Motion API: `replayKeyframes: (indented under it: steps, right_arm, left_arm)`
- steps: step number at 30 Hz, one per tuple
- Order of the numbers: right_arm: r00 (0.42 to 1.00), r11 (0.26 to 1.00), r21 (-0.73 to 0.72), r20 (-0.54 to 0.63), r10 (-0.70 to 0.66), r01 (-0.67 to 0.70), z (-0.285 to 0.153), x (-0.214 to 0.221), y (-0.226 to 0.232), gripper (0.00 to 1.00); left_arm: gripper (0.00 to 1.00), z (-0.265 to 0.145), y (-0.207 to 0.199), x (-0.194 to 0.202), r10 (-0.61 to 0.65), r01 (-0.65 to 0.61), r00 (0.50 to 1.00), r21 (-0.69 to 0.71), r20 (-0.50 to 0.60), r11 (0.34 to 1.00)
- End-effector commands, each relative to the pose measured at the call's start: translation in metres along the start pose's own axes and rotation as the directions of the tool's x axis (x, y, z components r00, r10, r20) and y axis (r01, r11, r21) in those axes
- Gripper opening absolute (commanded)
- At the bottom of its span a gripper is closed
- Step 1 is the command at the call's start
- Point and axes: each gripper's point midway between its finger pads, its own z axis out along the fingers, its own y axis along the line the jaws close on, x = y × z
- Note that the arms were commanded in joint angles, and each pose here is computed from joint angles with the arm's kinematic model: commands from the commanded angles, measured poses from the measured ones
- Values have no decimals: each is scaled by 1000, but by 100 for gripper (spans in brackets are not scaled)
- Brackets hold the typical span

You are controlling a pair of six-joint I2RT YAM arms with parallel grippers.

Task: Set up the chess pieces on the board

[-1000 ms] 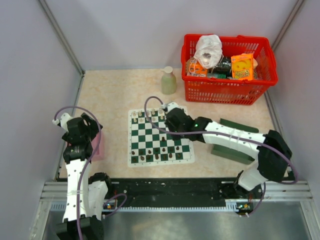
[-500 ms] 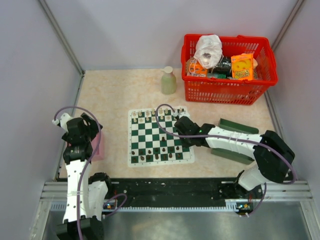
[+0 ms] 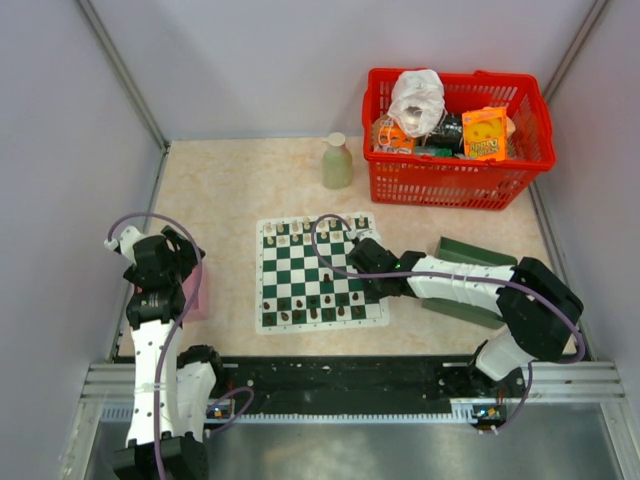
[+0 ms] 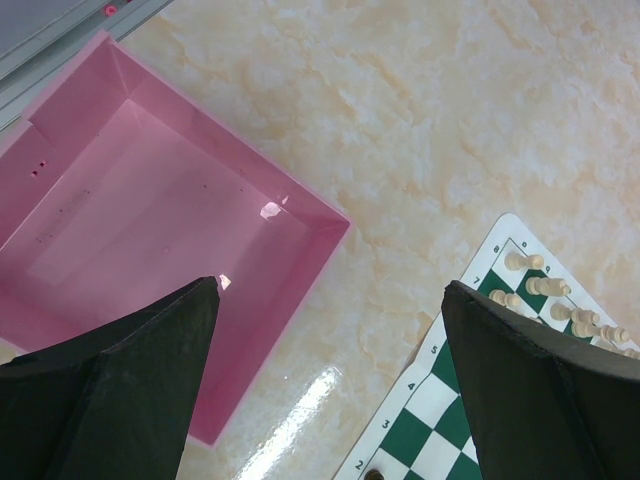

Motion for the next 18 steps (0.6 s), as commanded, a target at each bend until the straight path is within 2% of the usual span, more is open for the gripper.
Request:
replayKeyframes:
  steps: [1,18]
  right_arm:
    - [999,999,-8,40,36,-35,-4,-10,0,14]
    - [1000,999,28,13,24,-24,6,-1,-5,16]
  left_arm:
    - [99,0,-3,-10,-18,18,999,5,36,1000]
    - [99,-1,-4,-12,-18,18,999,7,36,1000]
